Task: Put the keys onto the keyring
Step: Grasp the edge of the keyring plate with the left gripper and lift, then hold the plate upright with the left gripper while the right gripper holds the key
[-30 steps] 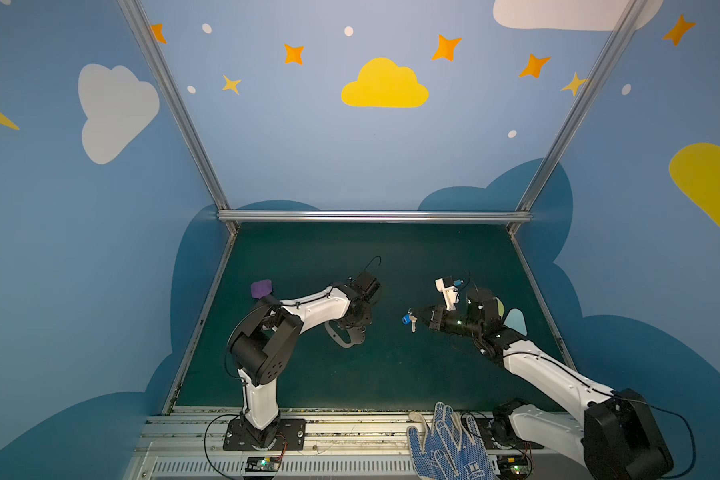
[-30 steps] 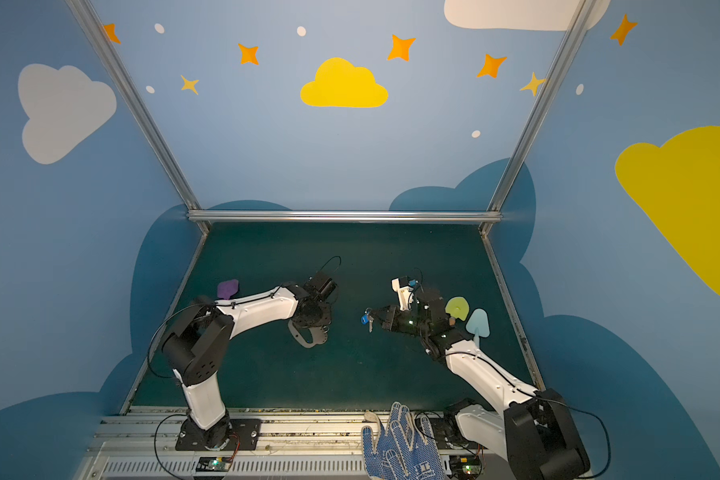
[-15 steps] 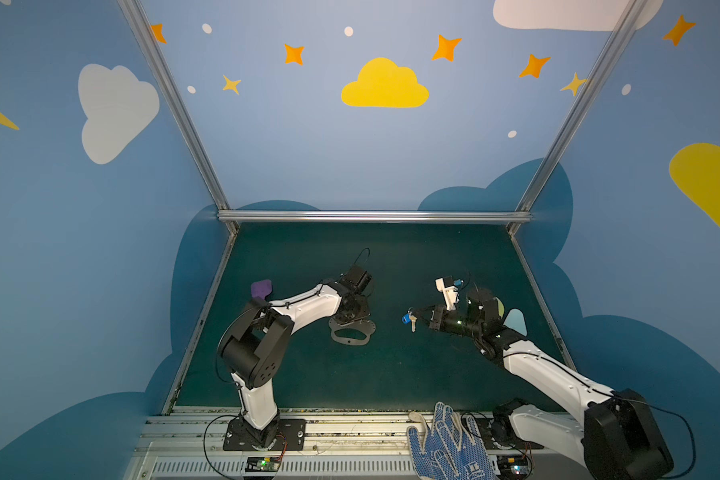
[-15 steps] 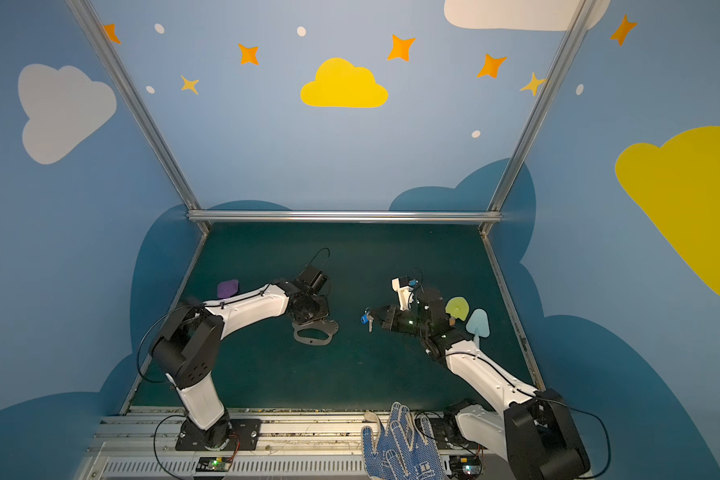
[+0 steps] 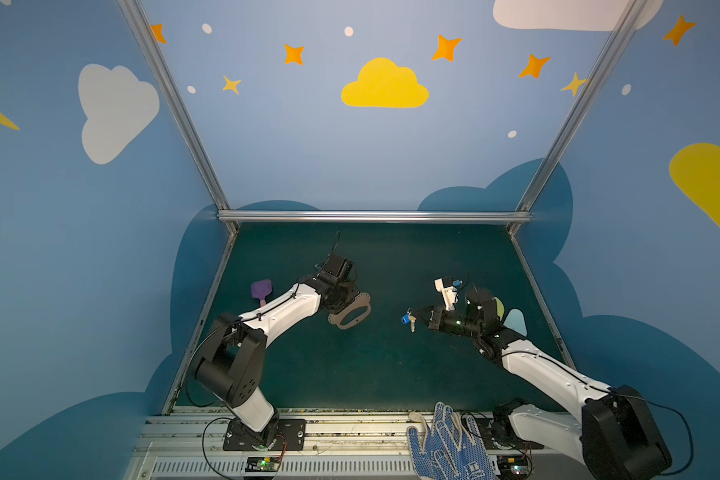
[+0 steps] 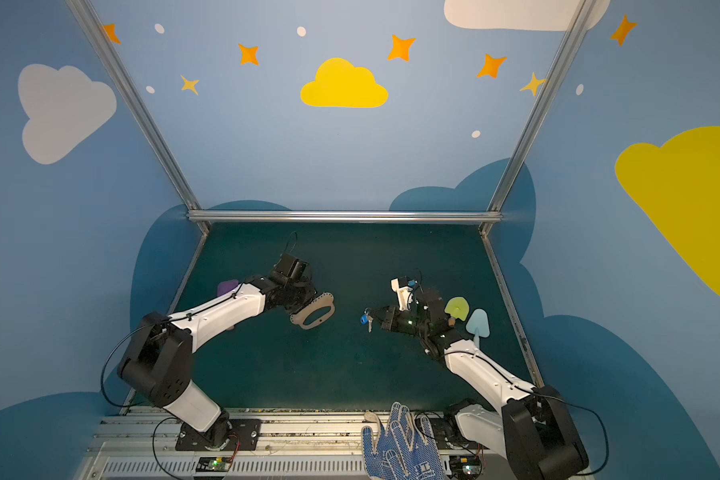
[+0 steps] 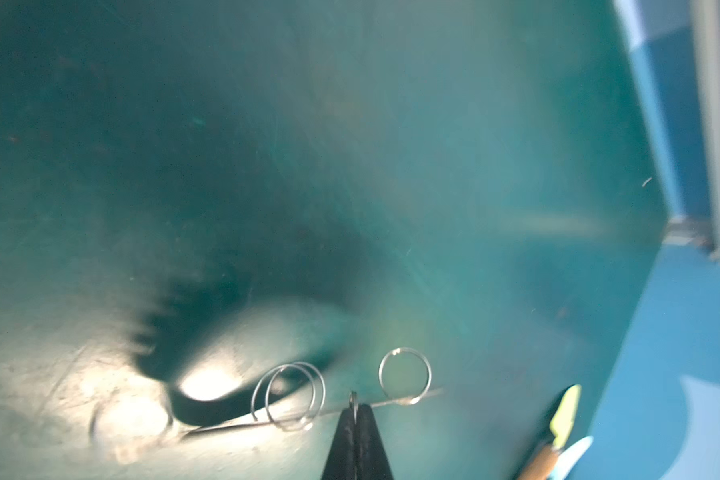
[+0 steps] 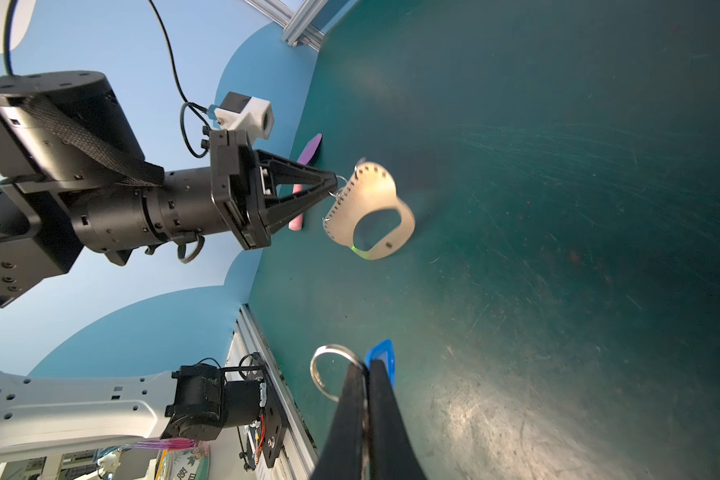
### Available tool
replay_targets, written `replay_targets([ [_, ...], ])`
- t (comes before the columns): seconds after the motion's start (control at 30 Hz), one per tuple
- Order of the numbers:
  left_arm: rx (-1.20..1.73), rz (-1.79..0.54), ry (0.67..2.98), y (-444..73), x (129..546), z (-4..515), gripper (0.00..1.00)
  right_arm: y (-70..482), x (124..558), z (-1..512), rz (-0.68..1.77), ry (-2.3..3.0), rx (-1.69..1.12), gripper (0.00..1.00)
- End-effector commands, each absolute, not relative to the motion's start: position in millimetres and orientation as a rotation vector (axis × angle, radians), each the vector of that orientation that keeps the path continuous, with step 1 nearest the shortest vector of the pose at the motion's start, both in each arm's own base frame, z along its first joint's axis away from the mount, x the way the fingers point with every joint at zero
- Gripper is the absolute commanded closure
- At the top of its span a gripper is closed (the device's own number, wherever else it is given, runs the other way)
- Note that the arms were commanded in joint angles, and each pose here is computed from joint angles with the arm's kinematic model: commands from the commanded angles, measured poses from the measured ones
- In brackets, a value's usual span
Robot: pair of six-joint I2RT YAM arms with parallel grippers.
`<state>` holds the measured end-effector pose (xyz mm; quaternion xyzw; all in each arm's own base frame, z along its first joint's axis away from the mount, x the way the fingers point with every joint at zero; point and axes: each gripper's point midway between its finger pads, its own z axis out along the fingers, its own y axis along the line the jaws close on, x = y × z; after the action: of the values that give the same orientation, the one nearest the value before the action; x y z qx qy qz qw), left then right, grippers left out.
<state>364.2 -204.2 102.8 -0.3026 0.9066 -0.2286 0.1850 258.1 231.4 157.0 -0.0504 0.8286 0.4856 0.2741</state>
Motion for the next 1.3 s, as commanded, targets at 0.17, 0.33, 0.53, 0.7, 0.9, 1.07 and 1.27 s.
replay_targets([
  [0.17,-1.22,-0.538,2.529,-155,342,47,0.96,234,256,164,1.323,2.204,-0.16,1.0],
  [0.33,-1.328,-0.573,2.501,-141,325,38,0.94,237,257,160,1.335,2.212,-0.157,1.0],
  [0.53,-1.394,-0.633,2.514,-144,308,25,0.89,246,260,159,1.358,2.216,-0.168,1.0],
  [0.7,-1.35,-0.594,2.509,-133,303,33,0.7,251,259,159,1.357,2.221,-0.187,1.0],
  [0.9,-1.286,-0.591,2.508,-126,305,45,0.64,255,257,155,1.36,2.228,-0.192,1.0],
  [1.07,-1.299,-0.637,2.523,-132,303,42,0.6,258,256,155,1.361,2.228,-0.198,1.0],
  [1.27,-1.348,-0.667,2.539,-136,294,33,0.6,261,255,154,1.366,2.23,-0.205,1.0],
])
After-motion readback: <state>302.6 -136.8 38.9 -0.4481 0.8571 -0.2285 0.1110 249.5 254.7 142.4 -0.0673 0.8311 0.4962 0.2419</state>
